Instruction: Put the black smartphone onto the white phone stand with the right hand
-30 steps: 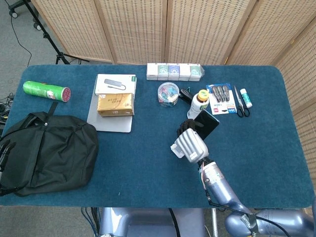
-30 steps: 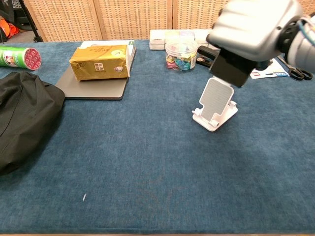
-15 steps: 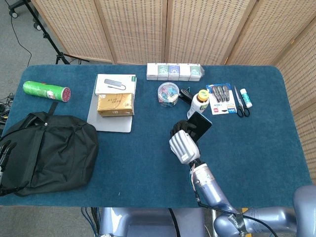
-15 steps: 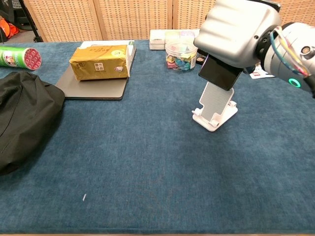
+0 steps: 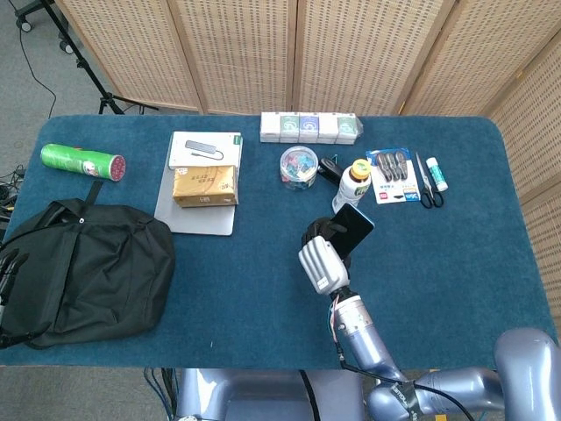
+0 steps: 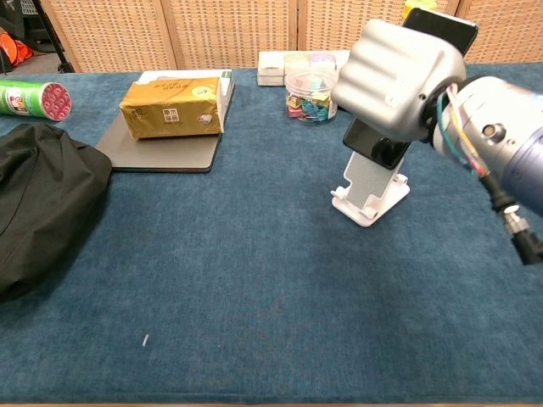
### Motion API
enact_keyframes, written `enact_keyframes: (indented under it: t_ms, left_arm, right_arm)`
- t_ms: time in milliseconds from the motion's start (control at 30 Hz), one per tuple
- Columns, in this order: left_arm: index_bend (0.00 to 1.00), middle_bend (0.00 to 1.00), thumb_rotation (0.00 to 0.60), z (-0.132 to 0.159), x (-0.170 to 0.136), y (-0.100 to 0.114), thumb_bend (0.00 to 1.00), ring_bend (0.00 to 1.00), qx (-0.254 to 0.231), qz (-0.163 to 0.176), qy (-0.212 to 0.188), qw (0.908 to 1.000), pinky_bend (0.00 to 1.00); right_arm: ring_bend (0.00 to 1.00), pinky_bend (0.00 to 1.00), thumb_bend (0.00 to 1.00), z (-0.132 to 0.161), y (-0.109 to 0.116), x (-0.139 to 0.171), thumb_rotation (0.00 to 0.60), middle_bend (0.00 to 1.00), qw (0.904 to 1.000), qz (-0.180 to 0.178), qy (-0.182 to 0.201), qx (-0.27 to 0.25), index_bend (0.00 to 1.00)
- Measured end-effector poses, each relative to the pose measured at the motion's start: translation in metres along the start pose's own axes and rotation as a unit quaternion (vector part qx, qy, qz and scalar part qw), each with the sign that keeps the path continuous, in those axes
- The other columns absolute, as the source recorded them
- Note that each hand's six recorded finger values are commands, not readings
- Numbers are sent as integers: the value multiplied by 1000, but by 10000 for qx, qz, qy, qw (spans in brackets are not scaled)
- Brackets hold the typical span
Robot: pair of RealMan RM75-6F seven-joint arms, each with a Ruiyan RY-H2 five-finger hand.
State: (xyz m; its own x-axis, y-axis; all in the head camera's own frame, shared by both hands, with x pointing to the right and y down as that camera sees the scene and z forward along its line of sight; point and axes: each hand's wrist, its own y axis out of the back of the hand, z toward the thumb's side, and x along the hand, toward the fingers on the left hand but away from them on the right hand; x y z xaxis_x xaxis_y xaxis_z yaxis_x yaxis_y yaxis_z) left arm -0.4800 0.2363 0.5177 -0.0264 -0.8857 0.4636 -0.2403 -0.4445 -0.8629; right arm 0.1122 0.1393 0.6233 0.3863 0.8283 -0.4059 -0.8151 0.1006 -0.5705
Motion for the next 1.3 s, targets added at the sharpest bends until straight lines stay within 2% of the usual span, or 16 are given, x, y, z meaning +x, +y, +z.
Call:
enact_keyframes:
  t_ms: [300, 533, 833, 1300]
  left_arm:
    - [0, 0, 600, -1, 0, 1, 0, 0, -50, 5, 12, 10000, 0]
    - [0, 0, 600, -2, -1, 2, 0, 0, -58, -2, 16, 10000, 0]
    - [0, 0, 600, -1, -1, 2, 0, 0, -65, -14, 16, 10000, 0]
    - [0, 0, 600, 0, -2, 4, 0, 0, -115, 34, -60, 9999, 0]
  right_arm:
    - [435, 507, 260, 18, 2, 2, 600, 520, 9992, -223, 32, 320, 574]
    - [435, 507, 260, 26, 2, 1, 600, 504, 9971, -409, -134, 621, 574]
    - [435, 507, 260, 38, -2, 5, 600, 476, 9958, -129, -206, 887, 574]
    - [435, 528, 260, 55, -3, 7, 600, 450, 9923, -141, -262, 1198, 573]
